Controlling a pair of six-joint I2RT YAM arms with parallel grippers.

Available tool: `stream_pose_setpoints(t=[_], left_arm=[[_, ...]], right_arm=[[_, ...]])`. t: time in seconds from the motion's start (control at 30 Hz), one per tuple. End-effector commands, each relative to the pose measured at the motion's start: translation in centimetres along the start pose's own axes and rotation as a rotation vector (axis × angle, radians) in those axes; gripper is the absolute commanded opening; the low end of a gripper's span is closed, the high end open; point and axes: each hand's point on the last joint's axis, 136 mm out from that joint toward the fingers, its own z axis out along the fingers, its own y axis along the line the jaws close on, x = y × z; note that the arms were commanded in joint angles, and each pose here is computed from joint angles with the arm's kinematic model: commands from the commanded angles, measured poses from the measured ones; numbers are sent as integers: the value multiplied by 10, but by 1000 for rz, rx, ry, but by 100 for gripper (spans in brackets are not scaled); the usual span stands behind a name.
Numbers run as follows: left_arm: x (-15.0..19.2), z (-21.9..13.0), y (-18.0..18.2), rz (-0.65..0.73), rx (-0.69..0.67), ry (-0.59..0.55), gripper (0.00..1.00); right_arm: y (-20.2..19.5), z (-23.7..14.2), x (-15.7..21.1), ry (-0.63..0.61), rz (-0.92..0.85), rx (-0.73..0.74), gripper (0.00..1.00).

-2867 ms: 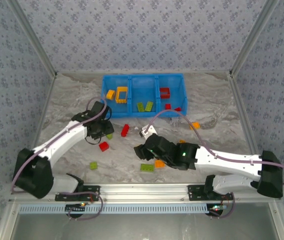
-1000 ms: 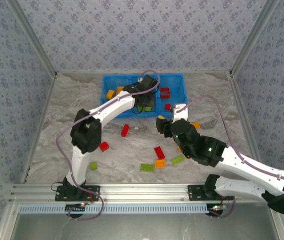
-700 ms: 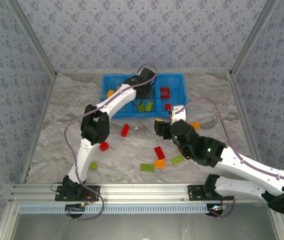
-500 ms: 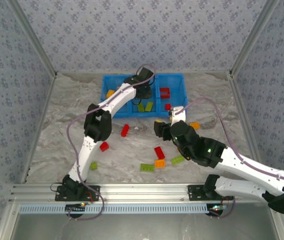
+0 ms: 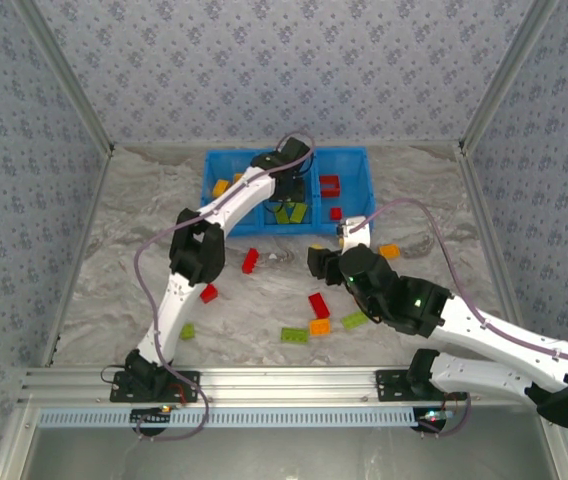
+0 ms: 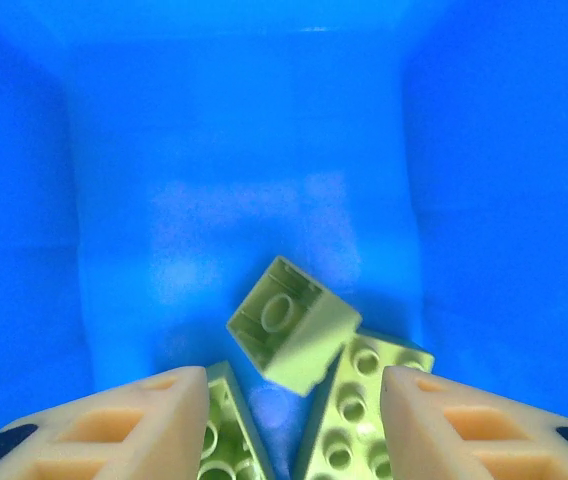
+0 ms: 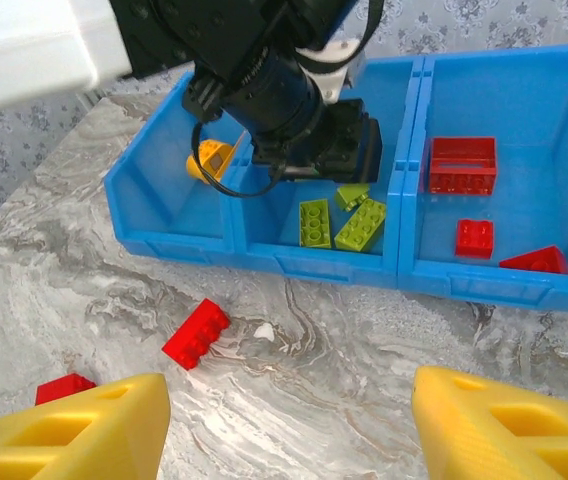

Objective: Sort the legos into containers by color

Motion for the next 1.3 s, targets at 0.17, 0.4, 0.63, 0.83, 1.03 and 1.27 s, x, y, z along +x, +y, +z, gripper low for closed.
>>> stream_pose_setpoints(t=[0.17, 0.4, 0.63, 0.83, 1.03, 1.27], left_arm=[[-31, -197, 35, -105, -16, -303, 55], [51, -283, 127, -191, -82, -366, 61], [137, -332, 190, -241, -16, -422, 68], [192, -350, 228, -302, -1, -421, 70], [208, -356, 239, -316, -5, -414, 70], [204, -353, 234, -309, 5, -404, 70]], right_arm=[[59, 27, 63, 229, -228, -222, 68], [137, 59, 124, 426, -375, -359, 75], [184, 100, 166, 590, -360, -354, 85], [198, 140, 199, 704, -367, -262, 96], [200, 172, 213, 768, -382, -175, 94], [202, 203, 219, 785, -376, -159, 81]])
